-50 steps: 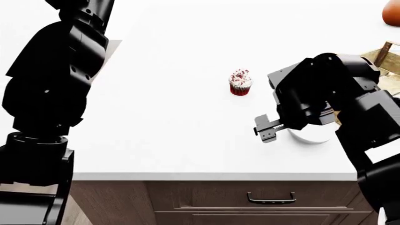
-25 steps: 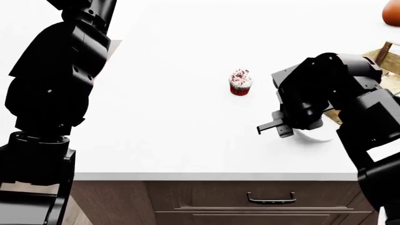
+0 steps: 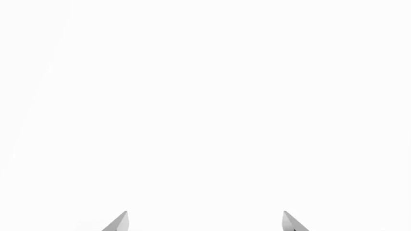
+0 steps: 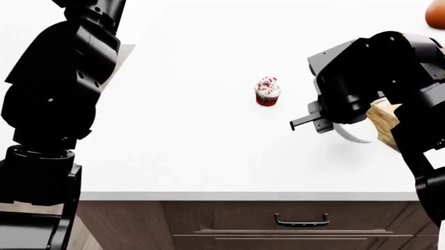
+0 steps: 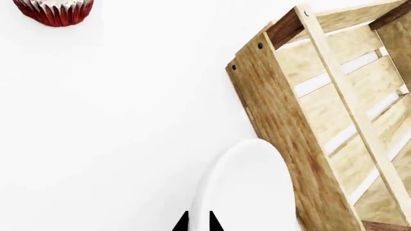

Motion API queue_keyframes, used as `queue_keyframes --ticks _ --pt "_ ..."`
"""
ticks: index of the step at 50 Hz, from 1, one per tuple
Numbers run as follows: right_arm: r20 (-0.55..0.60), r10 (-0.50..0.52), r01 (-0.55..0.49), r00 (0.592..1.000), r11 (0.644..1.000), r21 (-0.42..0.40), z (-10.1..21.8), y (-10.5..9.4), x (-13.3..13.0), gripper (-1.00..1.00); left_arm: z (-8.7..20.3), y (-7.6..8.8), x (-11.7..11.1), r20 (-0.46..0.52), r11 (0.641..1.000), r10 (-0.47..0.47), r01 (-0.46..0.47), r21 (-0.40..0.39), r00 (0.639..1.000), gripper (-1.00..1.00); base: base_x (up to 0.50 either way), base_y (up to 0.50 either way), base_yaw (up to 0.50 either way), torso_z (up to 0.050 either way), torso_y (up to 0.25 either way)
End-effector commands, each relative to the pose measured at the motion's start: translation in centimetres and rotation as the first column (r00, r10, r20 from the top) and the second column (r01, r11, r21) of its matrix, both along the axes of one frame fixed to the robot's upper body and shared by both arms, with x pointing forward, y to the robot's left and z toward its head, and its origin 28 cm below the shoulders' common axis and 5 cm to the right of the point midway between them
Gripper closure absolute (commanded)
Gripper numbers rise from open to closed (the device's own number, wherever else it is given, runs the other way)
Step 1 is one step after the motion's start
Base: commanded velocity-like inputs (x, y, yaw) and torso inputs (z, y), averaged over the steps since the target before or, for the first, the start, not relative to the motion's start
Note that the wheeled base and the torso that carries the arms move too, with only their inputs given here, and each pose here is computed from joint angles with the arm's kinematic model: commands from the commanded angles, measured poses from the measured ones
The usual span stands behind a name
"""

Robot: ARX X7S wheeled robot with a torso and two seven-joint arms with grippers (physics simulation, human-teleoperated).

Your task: Move the fresh-baked cupcake off the tray onto the counter, and place the bowl used for mixing into the sink.

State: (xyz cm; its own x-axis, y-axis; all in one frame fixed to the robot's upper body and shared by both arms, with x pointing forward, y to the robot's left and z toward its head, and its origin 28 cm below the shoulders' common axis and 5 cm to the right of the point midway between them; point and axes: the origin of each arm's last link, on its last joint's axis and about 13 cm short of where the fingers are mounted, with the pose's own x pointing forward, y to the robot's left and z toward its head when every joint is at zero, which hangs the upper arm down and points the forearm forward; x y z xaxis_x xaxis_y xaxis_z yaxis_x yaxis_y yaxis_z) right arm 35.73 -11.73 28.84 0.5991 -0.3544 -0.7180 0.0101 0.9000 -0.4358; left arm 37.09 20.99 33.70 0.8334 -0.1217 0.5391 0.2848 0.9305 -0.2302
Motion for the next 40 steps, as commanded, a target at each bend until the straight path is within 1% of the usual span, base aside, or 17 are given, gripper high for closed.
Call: queue_keyframes --ticks 1,4,10,17,22,25,26,32,33,40 --pt "0.091 0.013 -0.010 0.996 0.999 -0.035 2.7 0.2 -0.4 1.00 0.2 0.1 -0.1 0.004 1.000 0.001 -0.001 -0.004 1.000 -1.00 0.00 0.00 0.00 0.000 0.000" --pt "0.118 0.027 -0.025 0.993 0.999 -0.021 3.4 0.4 -0.7 1.00 0.3 0.1 -0.2 0.007 1.000 0.002 -0.002 -0.004 1.000 -1.00 0.00 0.00 0.00 0.000 0.000" --pt "0.155 0.095 -0.098 0.983 0.995 0.014 4.5 1.3 -1.0 1.00 0.4 0.3 -0.3 0.009 1.000 0.006 -0.006 -0.006 1.000 -1.00 0.00 0.00 0.00 0.000 0.000" --pt "0.242 0.125 -0.122 0.962 0.992 -0.028 6.2 1.5 -1.0 1.00 0.4 0.3 -0.4 0.009 1.000 0.004 -0.004 -0.004 1.000 -1.00 0.00 0.00 0.00 0.000 0.000" --pt "0.299 0.105 -0.097 0.948 0.994 -0.042 7.3 1.3 -0.5 1.00 0.4 0.3 -0.3 0.009 1.000 0.008 -0.008 -0.004 1.000 -1.00 0.00 0.00 0.00 0.000 0.000" --pt "0.364 0.112 -0.099 0.925 0.994 -0.056 8.1 1.3 -0.6 1.00 0.3 0.2 -0.2 0.009 1.000 0.008 -0.008 -0.003 1.000 -1.00 0.00 0.00 0.00 0.000 0.000" --pt "0.372 0.110 -0.100 0.922 0.994 -0.045 8.3 1.3 -0.7 1.00 0.3 0.2 -0.1 0.009 1.000 0.008 -0.008 -0.003 1.000 -1.00 0.00 0.00 0.00 0.000 0.000" --pt "0.399 0.109 -0.098 0.911 0.994 -0.049 8.7 1.3 -0.7 1.00 0.4 0.2 -0.2 0.010 1.000 0.007 -0.007 -0.003 1.000 -1.00 0.00 0.00 0.00 0.000 0.000" --pt "0.415 0.109 -0.097 0.903 0.994 -0.050 9.0 1.4 -0.8 1.00 0.4 0.2 -0.2 0.010 1.000 0.006 -0.006 -0.002 1.000 -1.00 0.00 0.00 0.00 0.000 0.000" --pt "0.412 0.114 -0.101 0.904 0.994 -0.053 8.8 1.5 -0.6 1.00 0.3 0.2 -0.1 0.005 1.000 0.006 -0.006 0.001 1.000 -1.00 0.00 -0.02 0.00 0.000 0.000"
